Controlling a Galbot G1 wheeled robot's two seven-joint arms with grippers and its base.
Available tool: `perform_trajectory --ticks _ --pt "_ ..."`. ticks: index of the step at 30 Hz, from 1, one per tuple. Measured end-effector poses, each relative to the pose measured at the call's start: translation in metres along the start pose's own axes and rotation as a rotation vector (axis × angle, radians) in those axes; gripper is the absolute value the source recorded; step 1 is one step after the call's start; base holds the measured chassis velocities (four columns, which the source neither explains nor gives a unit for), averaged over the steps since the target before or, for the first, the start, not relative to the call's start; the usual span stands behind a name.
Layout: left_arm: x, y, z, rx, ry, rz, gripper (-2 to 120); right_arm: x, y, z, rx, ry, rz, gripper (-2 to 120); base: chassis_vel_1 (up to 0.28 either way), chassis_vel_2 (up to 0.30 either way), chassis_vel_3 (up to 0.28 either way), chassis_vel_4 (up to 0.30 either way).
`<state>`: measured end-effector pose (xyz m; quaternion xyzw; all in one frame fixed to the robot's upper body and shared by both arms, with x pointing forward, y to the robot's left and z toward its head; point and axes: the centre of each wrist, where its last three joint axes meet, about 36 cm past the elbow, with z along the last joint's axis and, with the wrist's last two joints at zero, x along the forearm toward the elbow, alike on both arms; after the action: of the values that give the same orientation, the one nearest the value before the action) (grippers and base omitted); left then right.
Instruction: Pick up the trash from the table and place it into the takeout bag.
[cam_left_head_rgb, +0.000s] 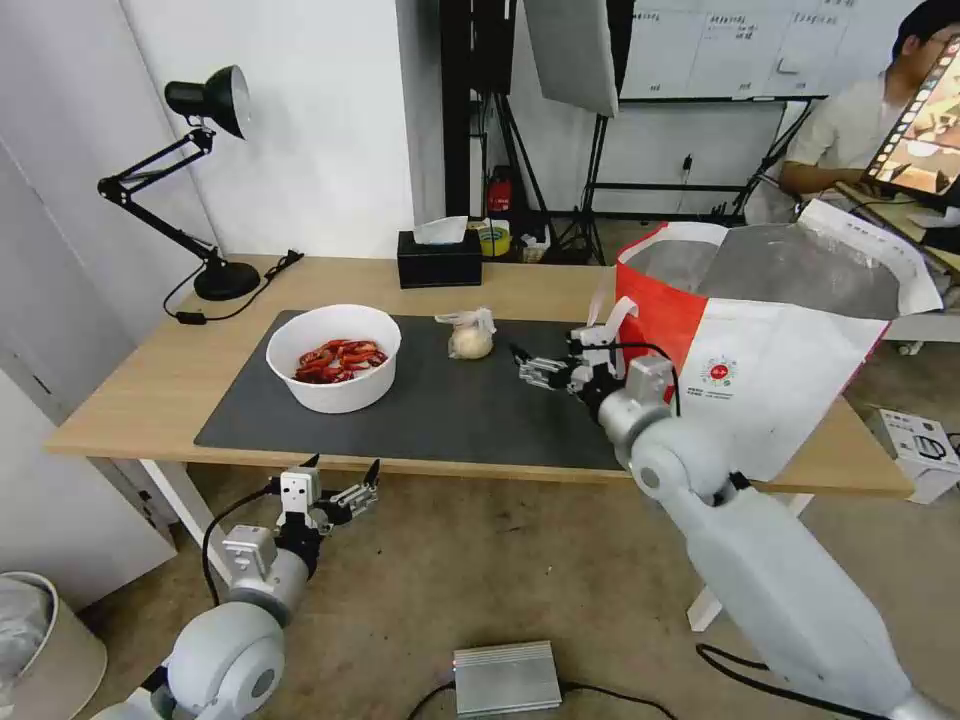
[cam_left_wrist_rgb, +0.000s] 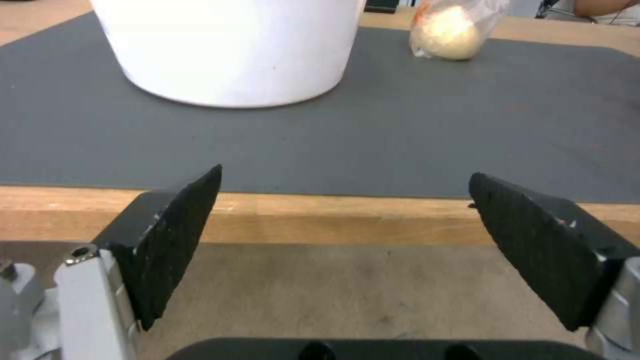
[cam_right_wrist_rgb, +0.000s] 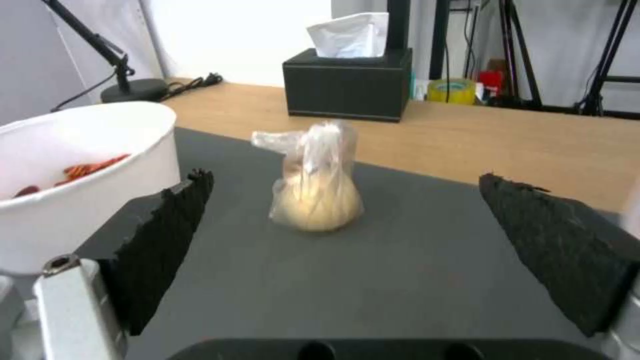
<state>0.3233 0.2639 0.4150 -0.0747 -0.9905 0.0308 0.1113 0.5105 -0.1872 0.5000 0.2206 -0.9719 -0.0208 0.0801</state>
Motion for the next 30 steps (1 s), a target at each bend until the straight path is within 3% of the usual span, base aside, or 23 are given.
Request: perform_trajectory --ticks 15,30 --pt "0.003 0.001 0.006 0.013 0.011 -0.018 100 -0.077 0.008 -0.012 0.027 0.065 0.039 100 0.000 0.000 0.000 0.000" --pt "0.008 0.002 0.008 0.019 0.008 -0.032 100 -0.135 0.043 -0.012 0.050 0.185 0.111 100 0.000 0.000 0.000 0.000"
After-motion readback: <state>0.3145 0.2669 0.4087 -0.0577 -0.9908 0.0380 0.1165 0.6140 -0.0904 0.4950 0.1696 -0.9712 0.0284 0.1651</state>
